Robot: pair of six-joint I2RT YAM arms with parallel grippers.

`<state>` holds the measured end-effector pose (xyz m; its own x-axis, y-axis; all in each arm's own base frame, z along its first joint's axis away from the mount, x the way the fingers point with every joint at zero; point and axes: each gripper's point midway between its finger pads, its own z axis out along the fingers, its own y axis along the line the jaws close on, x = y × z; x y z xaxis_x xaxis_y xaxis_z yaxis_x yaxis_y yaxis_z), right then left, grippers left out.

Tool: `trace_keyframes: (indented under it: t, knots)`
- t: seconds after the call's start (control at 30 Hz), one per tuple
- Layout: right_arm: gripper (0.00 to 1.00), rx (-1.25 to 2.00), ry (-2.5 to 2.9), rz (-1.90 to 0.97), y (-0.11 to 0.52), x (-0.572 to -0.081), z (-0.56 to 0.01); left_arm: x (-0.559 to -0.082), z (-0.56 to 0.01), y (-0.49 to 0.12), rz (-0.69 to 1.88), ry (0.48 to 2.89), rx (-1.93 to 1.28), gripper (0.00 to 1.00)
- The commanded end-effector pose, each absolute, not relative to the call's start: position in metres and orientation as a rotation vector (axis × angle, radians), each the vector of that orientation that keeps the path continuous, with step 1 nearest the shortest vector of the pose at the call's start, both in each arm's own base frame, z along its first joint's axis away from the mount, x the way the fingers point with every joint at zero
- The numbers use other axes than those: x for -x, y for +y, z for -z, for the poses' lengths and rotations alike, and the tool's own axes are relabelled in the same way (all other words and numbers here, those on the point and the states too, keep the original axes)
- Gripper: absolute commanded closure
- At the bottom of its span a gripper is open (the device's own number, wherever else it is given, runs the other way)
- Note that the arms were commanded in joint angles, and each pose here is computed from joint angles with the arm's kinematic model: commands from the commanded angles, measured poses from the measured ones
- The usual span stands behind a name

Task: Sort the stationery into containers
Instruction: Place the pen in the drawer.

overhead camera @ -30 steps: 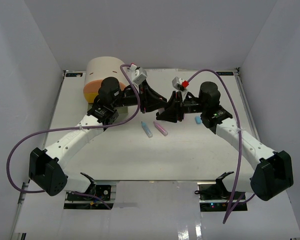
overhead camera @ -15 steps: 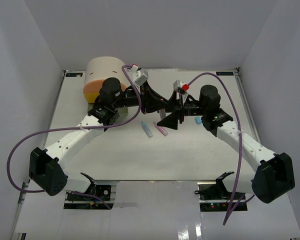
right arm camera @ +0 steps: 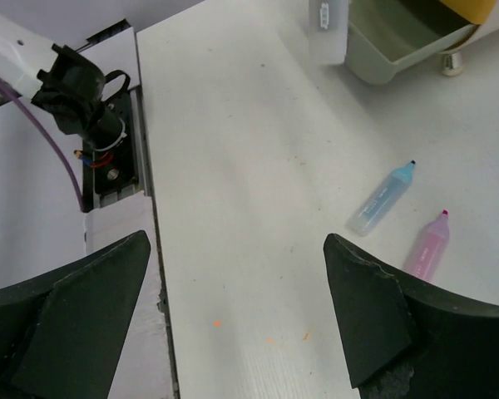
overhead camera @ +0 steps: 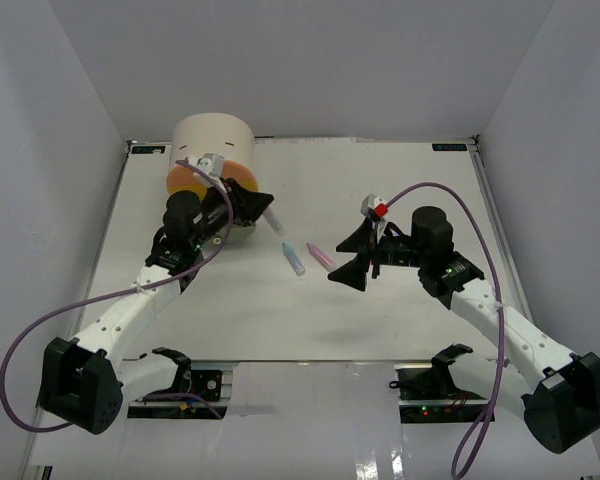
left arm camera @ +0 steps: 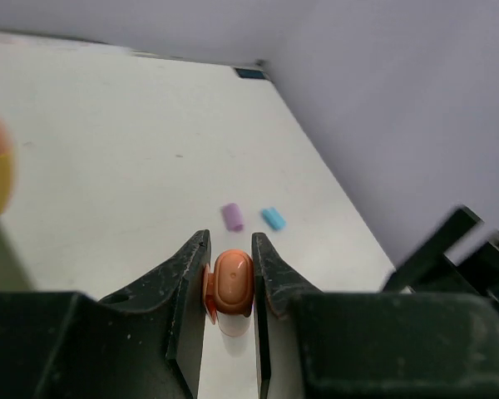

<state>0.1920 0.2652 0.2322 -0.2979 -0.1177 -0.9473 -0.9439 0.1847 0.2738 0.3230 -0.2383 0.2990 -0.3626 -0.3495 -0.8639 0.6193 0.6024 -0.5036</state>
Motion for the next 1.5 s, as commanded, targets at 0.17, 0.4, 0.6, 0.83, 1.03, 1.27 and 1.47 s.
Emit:
trace_keyframes:
  t: [0.17,0.4,0.6,0.83,1.03,1.27,1.47]
  knots:
    - [0.10,0.926,1.634,-1.059,0.246,-0.200,-0.223,-0.356,-0.272,-0.123,0.797,1.553,0.453,1.00]
    - [0.10,0.931,1.613,-1.091,0.246,-0.192,-0.222,-0.378,-0.250,-0.087,0.749,1.467,0.697,0.98]
    - [0.10,0.935,1.598,-1.094,0.244,-0.186,-0.222,-0.399,-0.236,-0.078,0.687,1.449,0.755,0.94]
    - [0.10,0.930,1.593,-1.088,0.242,-0.183,-0.222,-0.414,-0.216,-0.074,0.616,1.492,0.782,0.79]
    - [0.10,0.926,1.600,-1.088,0.241,-0.183,-0.220,-0.422,-0.199,-0.070,0.572,1.537,0.789,0.61]
    - [0.10,0.885,1.668,-0.999,0.233,-0.195,-0.214,-0.427,-0.187,-0.063,0.520,1.597,0.803,0.40]
    - [0.09,0.854,1.710,-0.944,0.229,-0.205,-0.210,-0.424,-0.188,-0.055,0.482,1.627,0.817,0.27]
